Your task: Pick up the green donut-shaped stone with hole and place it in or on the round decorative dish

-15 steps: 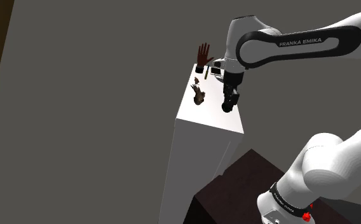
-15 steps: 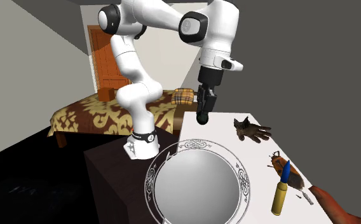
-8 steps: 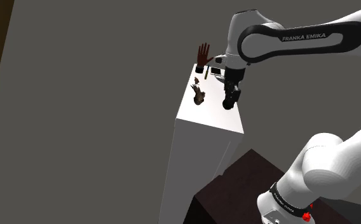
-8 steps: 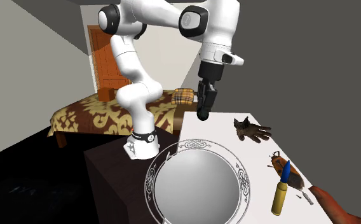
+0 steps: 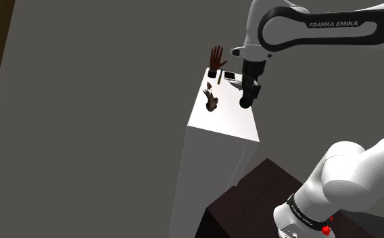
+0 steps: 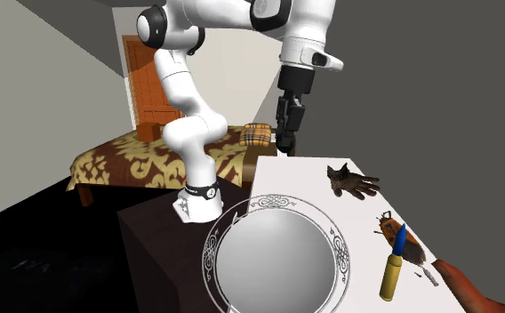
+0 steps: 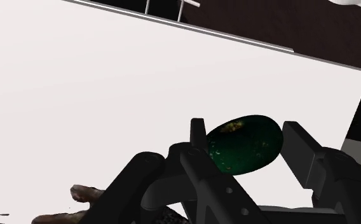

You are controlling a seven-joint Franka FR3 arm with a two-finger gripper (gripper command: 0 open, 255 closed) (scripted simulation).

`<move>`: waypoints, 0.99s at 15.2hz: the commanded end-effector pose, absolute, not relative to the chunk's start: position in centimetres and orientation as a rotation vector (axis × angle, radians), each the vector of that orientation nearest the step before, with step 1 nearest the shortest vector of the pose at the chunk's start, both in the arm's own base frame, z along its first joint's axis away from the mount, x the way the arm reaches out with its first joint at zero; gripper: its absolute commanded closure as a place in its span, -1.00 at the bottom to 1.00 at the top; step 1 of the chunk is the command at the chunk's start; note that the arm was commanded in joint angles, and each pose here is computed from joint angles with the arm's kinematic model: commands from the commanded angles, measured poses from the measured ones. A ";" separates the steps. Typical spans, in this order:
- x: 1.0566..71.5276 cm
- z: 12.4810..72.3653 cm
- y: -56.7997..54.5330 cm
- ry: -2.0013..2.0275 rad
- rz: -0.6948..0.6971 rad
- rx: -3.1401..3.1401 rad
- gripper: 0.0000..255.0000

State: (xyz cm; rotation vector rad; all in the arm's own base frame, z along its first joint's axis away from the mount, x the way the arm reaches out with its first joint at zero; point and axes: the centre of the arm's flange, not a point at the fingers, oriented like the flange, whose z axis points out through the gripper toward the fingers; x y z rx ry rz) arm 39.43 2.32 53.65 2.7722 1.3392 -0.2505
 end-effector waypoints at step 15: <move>42.6 60.1 -1.8 1.339 -0.251 2.772 1.00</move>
